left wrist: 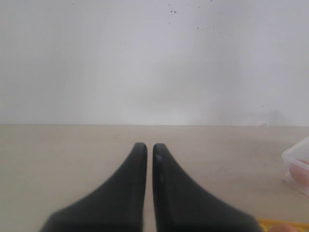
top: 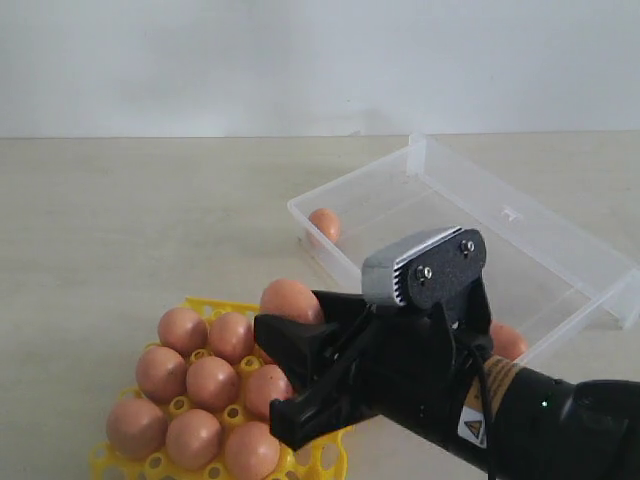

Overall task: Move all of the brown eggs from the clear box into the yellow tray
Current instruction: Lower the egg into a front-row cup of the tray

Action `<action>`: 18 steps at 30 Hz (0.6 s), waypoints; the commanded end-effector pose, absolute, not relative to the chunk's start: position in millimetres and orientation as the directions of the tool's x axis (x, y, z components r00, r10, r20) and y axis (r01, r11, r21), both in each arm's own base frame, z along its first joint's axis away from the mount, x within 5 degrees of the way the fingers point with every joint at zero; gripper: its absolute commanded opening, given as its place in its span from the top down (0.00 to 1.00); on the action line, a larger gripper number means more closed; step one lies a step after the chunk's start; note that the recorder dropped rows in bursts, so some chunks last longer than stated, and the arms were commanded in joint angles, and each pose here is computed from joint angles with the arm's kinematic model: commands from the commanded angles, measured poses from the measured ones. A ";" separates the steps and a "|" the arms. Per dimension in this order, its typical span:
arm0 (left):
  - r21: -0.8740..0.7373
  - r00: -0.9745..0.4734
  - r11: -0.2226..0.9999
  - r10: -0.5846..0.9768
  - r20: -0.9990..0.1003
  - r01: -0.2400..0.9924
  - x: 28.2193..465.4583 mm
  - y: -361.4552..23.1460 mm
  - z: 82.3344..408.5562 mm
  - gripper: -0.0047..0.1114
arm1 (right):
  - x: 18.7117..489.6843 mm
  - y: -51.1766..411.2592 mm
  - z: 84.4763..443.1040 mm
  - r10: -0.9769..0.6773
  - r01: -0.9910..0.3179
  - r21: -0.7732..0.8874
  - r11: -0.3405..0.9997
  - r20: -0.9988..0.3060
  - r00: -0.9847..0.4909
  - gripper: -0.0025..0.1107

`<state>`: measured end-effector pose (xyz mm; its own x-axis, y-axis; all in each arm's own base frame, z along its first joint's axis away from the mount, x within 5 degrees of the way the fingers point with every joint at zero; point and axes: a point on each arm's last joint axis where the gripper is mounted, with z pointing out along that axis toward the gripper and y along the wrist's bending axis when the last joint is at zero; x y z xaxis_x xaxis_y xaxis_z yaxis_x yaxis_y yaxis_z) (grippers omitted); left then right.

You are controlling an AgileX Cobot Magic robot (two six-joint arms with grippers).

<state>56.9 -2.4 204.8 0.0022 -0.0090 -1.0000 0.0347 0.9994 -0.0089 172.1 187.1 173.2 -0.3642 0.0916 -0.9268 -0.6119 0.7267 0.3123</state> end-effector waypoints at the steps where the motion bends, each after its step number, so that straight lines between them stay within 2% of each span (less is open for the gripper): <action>1: -0.019 0.014 0.999 -0.019 -1.000 0.033 56.4 -2.2 206.6 0.92 | 176.6 193.1 182.4 0.111 -0.635 0.298 0.713 -0.942 -0.318 0.98; 4: -0.019 0.014 0.999 -0.019 -1.000 0.033 56.4 -2.2 206.6 0.92 | 180.7 202.2 170.7 0.054 -0.656 0.272 0.704 -0.941 -0.333 0.98; 8: -0.019 0.014 0.999 -0.019 -1.000 0.033 56.4 -2.2 206.6 0.92 | 188.3 216.8 154.9 0.063 -0.682 0.292 0.670 -0.938 -0.340 0.98; 11: -0.019 0.014 0.999 -0.019 -1.000 0.033 56.4 -2.2 206.6 0.92 | 187.4 220.6 155.5 0.115 -0.696 0.341 0.632 -0.929 -0.352 0.98; 18: -0.019 0.014 0.999 -0.019 -1.000 0.033 56.4 -2.2 206.6 0.92 | 170.1 219.3 155.4 0.077 -0.716 0.380 0.586 -0.906 -0.417 0.98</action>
